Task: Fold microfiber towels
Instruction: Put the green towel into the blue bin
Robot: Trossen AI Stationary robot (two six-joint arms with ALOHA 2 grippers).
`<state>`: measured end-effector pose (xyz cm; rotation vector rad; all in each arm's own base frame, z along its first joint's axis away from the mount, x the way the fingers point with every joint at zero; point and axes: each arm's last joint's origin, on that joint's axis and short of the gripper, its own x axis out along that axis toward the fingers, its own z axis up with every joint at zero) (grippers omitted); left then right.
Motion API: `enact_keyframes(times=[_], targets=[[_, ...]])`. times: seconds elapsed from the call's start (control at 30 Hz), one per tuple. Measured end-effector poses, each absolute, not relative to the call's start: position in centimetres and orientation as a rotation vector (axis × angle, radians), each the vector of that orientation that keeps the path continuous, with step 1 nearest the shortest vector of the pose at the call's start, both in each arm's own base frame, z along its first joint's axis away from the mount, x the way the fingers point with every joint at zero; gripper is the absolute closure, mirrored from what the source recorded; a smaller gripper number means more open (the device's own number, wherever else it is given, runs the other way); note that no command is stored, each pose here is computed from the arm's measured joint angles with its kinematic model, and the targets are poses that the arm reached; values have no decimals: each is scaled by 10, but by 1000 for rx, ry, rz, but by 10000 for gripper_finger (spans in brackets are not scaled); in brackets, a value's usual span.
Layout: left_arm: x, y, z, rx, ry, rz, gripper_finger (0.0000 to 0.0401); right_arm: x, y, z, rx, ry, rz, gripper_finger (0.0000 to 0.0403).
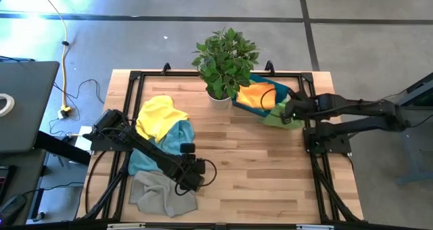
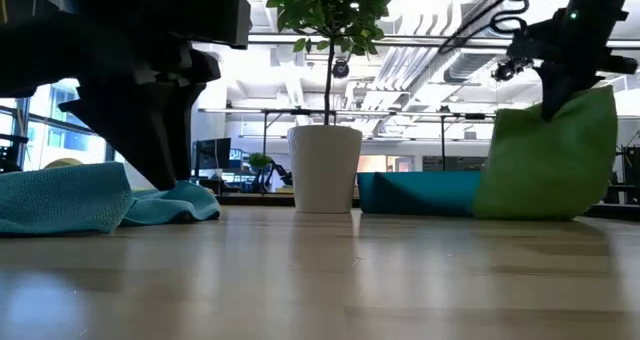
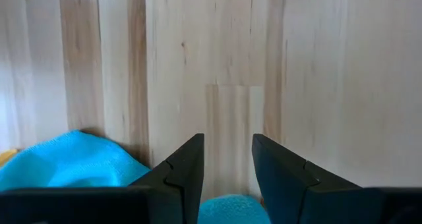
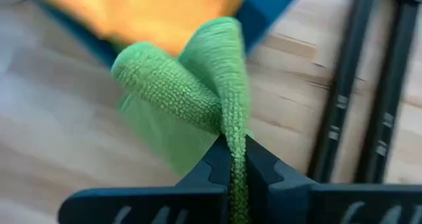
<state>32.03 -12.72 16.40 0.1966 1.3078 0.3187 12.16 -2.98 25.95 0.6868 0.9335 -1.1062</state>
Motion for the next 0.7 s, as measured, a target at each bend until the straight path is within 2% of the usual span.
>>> enact_keyframes(times=[0.23, 0.43, 0.6, 0.7], targets=[[321, -124, 164, 256, 1321, 279, 282, 112, -53, 263, 680, 860, -1330, 403], [321, -124, 164, 268, 1325, 271, 282, 101, -72, 295, 570, 683, -1559, 403], [321, -124, 164, 274, 1323, 277, 282, 93, -79, 322, 577, 593, -1628, 403], [321, -124, 164, 286, 1315, 290, 282, 89, -79, 324, 661, 563, -1659, 403]])
